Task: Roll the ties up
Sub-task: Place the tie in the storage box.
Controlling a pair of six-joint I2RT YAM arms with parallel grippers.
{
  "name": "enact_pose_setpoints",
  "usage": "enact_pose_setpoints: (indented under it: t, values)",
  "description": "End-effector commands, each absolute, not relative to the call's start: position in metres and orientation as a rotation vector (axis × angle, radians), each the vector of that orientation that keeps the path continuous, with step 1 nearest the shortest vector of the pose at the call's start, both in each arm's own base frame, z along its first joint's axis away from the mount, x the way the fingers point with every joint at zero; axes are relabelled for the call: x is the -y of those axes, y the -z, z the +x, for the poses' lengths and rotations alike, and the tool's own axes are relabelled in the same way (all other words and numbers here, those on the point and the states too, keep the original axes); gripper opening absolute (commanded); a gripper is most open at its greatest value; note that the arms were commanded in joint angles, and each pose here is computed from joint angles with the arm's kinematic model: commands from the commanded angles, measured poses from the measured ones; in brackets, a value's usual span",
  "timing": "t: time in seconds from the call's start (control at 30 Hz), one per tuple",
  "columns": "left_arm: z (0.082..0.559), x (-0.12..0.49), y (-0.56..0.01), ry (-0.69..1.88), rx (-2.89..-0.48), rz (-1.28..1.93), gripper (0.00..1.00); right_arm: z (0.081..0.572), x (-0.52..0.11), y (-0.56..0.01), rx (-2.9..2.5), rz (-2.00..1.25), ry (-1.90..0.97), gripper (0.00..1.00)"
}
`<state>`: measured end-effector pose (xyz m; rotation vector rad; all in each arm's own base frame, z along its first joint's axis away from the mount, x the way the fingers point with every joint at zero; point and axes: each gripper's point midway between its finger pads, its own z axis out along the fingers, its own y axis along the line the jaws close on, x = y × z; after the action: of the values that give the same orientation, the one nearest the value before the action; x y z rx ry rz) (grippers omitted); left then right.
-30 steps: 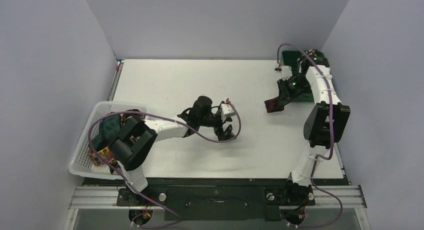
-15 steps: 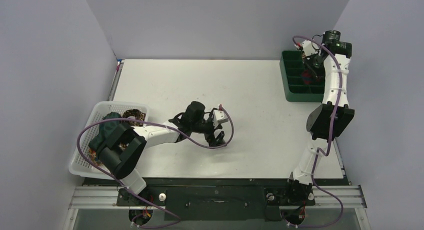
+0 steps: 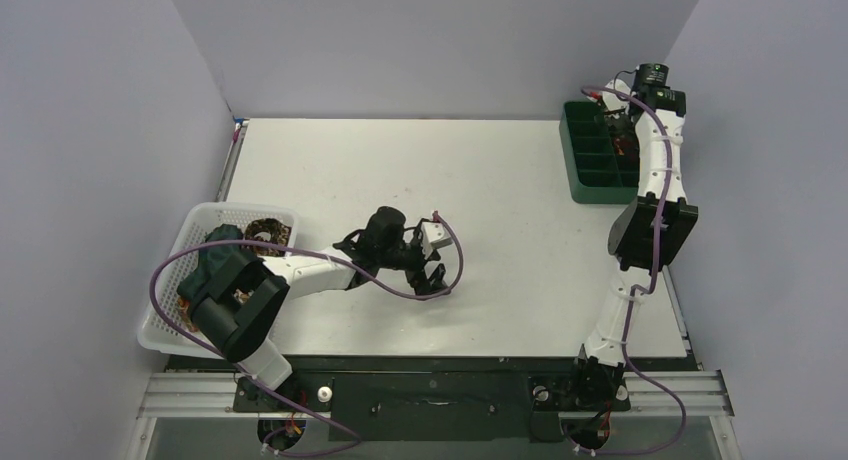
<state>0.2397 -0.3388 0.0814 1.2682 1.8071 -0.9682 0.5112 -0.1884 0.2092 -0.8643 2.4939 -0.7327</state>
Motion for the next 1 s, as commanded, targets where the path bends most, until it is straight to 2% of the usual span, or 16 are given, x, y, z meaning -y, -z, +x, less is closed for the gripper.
enact_pose_setpoints:
  t: [0.0,0.13,0.37,0.63,0.77,0.97]
  values:
    - [0.246,0.341,-0.101,0.975,-1.746,1.221,0.97,0.501,0.200,-0.204,-2.562,-0.707,0.771,0.00]
    - [0.245,0.337,-0.098,0.981,-1.762,1.208,0.97,0.491,0.202,-0.188,-2.622,-0.636,0.705,0.00]
    - [0.244,0.337,-0.096,0.996,-1.769,1.197,0.97,0.488,0.212,-0.193,-2.610,-0.592,0.696,0.00]
    - [0.244,0.340,-0.096,1.021,-1.776,1.167,0.97,0.476,0.189,-0.176,-2.646,-0.333,0.359,0.00]
    - [0.243,0.338,-0.094,1.019,-1.784,1.169,0.97,0.487,0.203,-0.193,-2.558,-0.462,0.544,0.00]
    - [0.243,0.339,-0.094,1.024,-1.784,1.167,0.97,0.510,0.198,-0.235,-2.294,-1.023,0.780,0.00]
